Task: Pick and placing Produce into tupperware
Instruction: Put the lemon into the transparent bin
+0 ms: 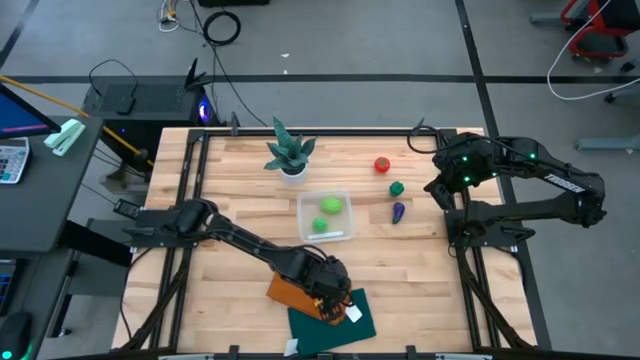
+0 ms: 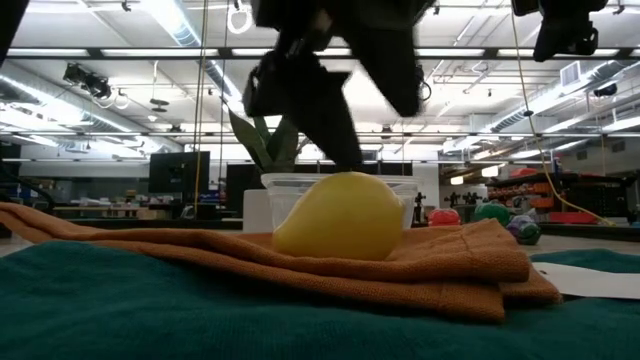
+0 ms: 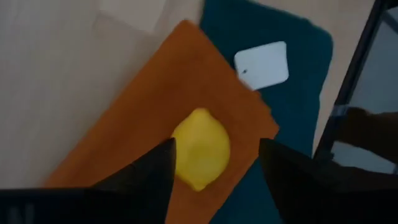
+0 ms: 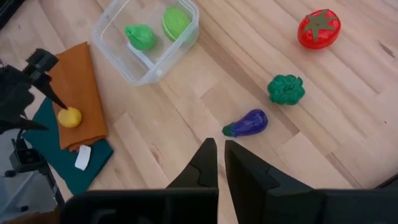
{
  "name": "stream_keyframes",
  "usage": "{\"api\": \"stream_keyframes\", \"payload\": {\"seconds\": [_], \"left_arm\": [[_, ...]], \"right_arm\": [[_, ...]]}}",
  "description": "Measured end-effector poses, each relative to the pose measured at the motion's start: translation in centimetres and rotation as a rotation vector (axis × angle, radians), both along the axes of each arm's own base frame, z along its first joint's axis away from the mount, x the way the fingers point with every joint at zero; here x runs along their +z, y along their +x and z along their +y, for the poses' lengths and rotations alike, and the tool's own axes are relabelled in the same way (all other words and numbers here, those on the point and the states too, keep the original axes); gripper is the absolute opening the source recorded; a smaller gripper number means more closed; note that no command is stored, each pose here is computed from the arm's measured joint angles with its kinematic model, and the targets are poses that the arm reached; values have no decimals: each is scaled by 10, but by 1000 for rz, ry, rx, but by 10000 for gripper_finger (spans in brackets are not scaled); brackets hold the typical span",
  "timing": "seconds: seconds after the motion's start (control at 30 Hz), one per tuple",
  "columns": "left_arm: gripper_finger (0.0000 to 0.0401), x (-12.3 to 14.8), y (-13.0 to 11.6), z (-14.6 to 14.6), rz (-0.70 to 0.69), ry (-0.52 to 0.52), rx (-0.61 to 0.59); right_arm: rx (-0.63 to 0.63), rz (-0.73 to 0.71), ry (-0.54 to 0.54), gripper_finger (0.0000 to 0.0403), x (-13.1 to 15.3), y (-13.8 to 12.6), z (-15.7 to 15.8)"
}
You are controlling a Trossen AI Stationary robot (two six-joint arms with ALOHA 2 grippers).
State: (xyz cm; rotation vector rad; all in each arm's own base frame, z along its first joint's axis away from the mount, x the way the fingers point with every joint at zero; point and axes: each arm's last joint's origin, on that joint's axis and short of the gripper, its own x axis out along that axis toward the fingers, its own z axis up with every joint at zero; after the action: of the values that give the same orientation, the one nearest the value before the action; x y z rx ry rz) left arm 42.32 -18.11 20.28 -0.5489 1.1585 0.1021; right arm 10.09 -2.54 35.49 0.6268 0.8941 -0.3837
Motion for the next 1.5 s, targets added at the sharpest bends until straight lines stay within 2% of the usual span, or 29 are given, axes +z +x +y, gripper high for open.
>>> {"api": "stream_keyframes", "payload": {"seconds": [0.27, 0.63, 1.2, 1.5], "left_arm": [[305, -12, 0, -2, 45, 10, 2], [315, -31, 0, -10, 102, -20, -16], [243, -32, 1, -10, 87, -9, -50], [221, -48, 6, -15, 93, -38, -63]], "right_arm": [[3, 13, 1, 0, -1, 3, -1], [12, 25, -2, 0, -2, 6, -2], [18, 26, -6, 0, -2, 6, -2], [17, 26, -6, 0, -2, 6, -2]]}}
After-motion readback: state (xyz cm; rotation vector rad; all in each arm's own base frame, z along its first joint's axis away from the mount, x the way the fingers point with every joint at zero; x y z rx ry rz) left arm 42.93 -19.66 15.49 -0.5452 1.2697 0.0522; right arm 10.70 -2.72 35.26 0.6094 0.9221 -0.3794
